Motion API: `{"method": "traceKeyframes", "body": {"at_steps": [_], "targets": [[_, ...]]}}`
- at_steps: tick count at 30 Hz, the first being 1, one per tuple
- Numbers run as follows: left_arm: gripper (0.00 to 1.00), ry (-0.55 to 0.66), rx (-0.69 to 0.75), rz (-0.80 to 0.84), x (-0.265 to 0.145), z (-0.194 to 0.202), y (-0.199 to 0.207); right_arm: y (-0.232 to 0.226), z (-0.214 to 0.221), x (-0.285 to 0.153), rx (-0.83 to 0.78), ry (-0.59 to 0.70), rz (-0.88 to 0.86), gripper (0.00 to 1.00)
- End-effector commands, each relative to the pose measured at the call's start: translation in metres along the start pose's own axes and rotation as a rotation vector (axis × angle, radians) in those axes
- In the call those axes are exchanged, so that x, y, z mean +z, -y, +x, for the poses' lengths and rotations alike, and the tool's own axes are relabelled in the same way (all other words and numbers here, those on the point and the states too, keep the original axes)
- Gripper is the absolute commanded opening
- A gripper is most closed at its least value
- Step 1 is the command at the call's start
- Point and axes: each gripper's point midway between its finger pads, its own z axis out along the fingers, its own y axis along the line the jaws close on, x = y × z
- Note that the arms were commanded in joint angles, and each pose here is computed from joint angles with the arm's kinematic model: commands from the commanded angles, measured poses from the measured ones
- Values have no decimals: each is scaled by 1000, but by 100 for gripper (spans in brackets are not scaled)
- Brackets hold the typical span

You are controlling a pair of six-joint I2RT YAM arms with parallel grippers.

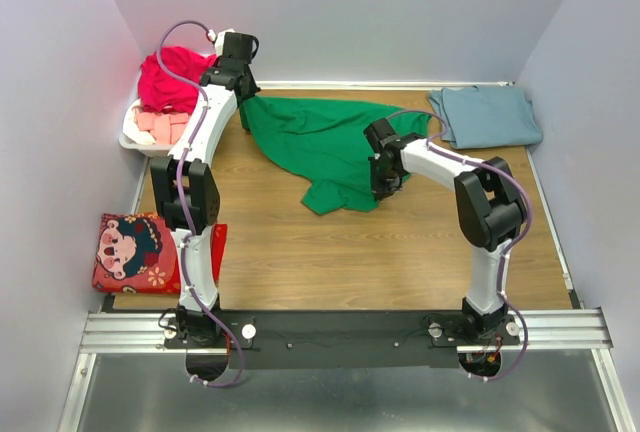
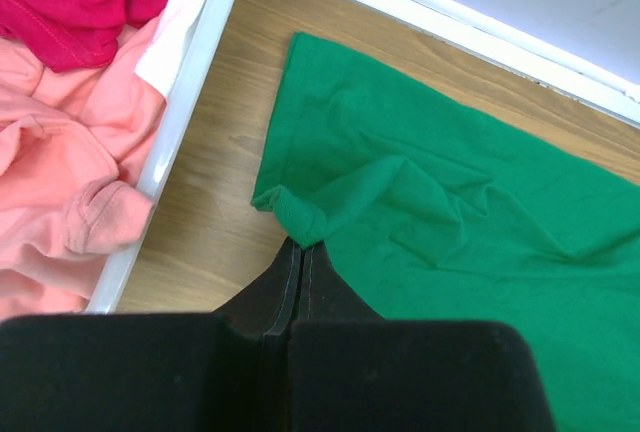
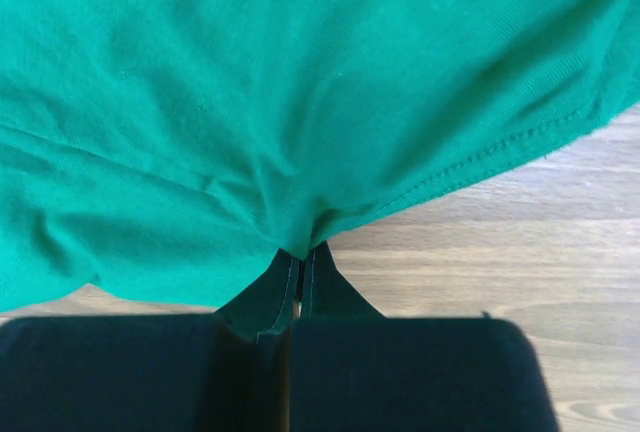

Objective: Fold and stack the t-shirts
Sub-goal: Flatten the tshirt out

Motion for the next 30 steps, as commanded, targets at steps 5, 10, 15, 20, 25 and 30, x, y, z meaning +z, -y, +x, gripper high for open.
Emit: {"method": "traceKeyframes", "body": {"at_steps": [5, 10, 15, 20, 25, 30], "targets": [[0, 80, 3, -84, -31, -30, -22, 1, -32, -78, -24, 184, -22, 1], [0, 144, -8, -117, -59, -52, -34, -1, -49, -129, -73, 310, -69, 1], [0, 240, -33, -148, -103, -85, -46, 1, -67, -177, -80, 442, -91, 1], [0, 318, -54, -167, -144, -109, -57, 14, -80, -227, -52, 589, -70, 1], [0, 371, -46, -141, -180, -126, -61, 32, -94, -274, -11, 766, -33, 1], [0, 399, -25, -136, -211, -133, -69, 45, -102, -331, 34, 927, -34, 1]]}}
